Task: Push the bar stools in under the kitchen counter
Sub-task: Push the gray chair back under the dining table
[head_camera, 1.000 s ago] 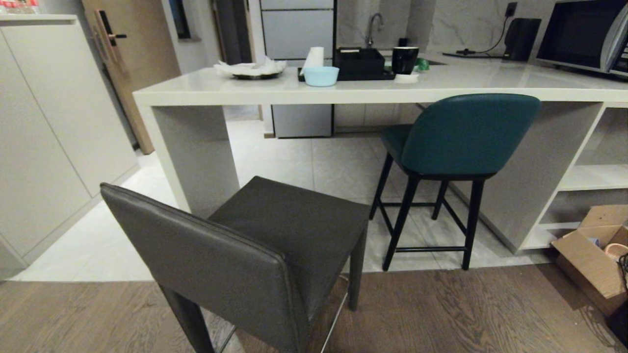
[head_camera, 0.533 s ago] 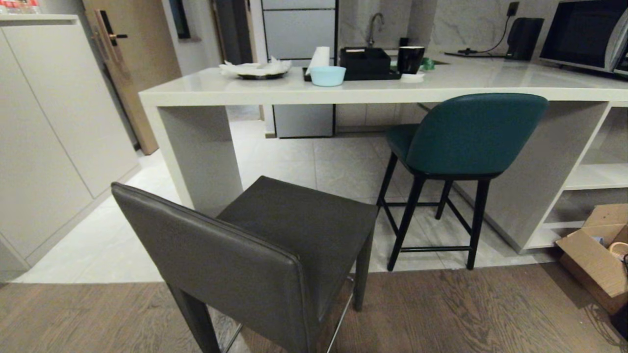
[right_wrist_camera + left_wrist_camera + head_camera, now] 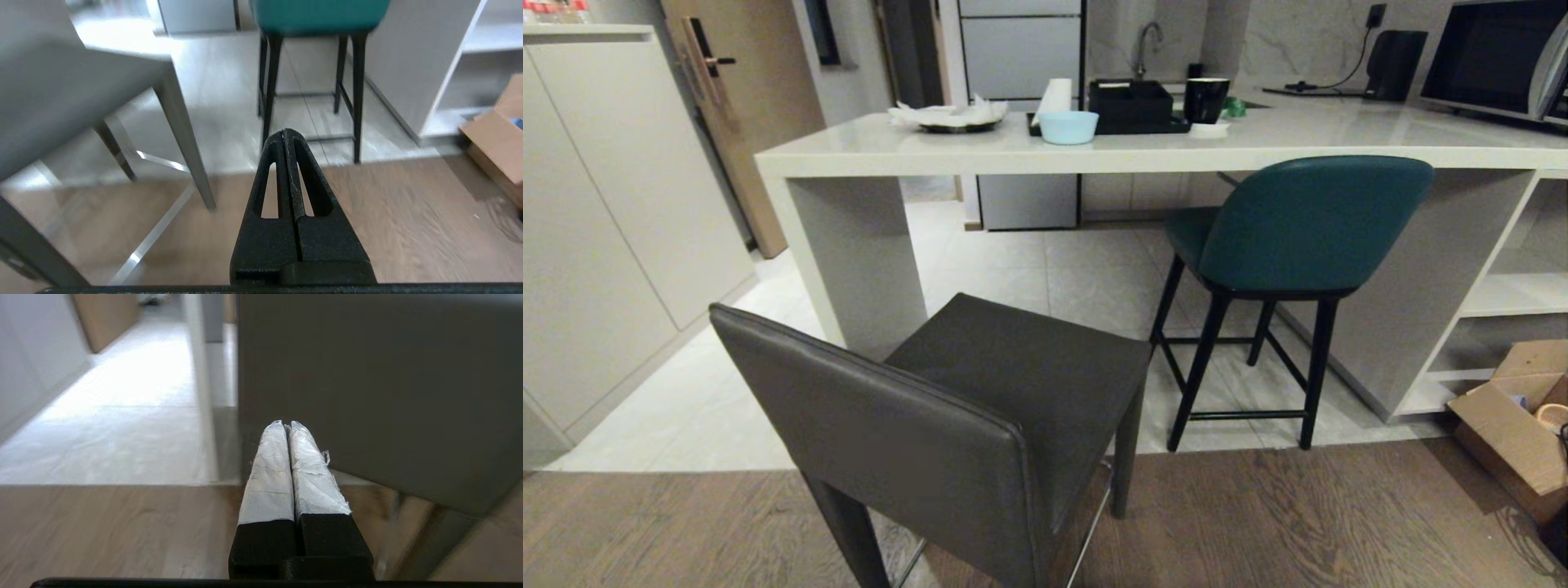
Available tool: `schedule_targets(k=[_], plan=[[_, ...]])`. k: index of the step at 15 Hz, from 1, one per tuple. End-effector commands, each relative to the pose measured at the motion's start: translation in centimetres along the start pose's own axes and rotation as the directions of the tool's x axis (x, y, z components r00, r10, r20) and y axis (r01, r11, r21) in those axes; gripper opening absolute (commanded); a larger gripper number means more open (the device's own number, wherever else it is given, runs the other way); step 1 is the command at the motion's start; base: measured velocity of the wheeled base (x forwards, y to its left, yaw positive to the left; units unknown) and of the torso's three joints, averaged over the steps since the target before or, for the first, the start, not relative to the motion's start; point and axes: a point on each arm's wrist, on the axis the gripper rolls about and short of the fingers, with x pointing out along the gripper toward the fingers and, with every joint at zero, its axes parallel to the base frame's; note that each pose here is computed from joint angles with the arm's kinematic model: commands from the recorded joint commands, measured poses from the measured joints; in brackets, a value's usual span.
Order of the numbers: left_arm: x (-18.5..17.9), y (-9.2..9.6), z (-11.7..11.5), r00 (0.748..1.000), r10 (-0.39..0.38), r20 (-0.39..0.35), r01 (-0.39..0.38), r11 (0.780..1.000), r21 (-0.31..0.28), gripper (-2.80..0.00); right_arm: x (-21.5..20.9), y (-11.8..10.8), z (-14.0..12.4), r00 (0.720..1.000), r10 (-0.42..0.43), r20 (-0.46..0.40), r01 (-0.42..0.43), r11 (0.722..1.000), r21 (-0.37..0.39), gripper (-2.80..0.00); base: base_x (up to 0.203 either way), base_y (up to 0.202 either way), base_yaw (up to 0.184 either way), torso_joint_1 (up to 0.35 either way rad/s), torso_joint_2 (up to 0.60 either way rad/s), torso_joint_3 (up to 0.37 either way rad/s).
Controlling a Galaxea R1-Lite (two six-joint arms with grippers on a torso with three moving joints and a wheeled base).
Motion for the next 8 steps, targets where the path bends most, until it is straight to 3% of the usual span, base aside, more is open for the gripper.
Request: schedule_targets(k=[1,3,5,8], plan=[[0.8,-0.1,2.1,0.999,-0.016,-0.037,0.016,1.000,-0.009,-2.80,0.7,0.1,3.3,0.999,0.011,-0.051,-0.009,1.000,0.030,-2.80,0.000,0.000,0.000,0.000,0.00,0.000],[3.6,0.0,4.0,0.992,-0.037,-0.124,0.034,0.999,-0.026,-2.80,2.1,0.3,5.2,0.992,0.031,-0.120,-0.028,0.999,0.029,-2.80,0.000,0.000,0.000,0.000,0.00,0.000],[7.8,0.0,5.3,0.982,-0.050,-0.182,0.043,0.998,-0.038,-2.80,3.7,0.3,6.7,0.986,0.040,-0.162,-0.044,0.999,-0.022,-2.80,0.000,0.000,0.000,0.000,0.00,0.000],[13.9,-0.3,5.1,0.958,-0.146,-0.246,0.133,0.989,-0.069,-2.80,7.3,0.3,8.8,0.982,0.038,-0.187,-0.052,0.996,-0.071,-2.80,0.000,0.000,0.000,0.000,0.00,0.000]])
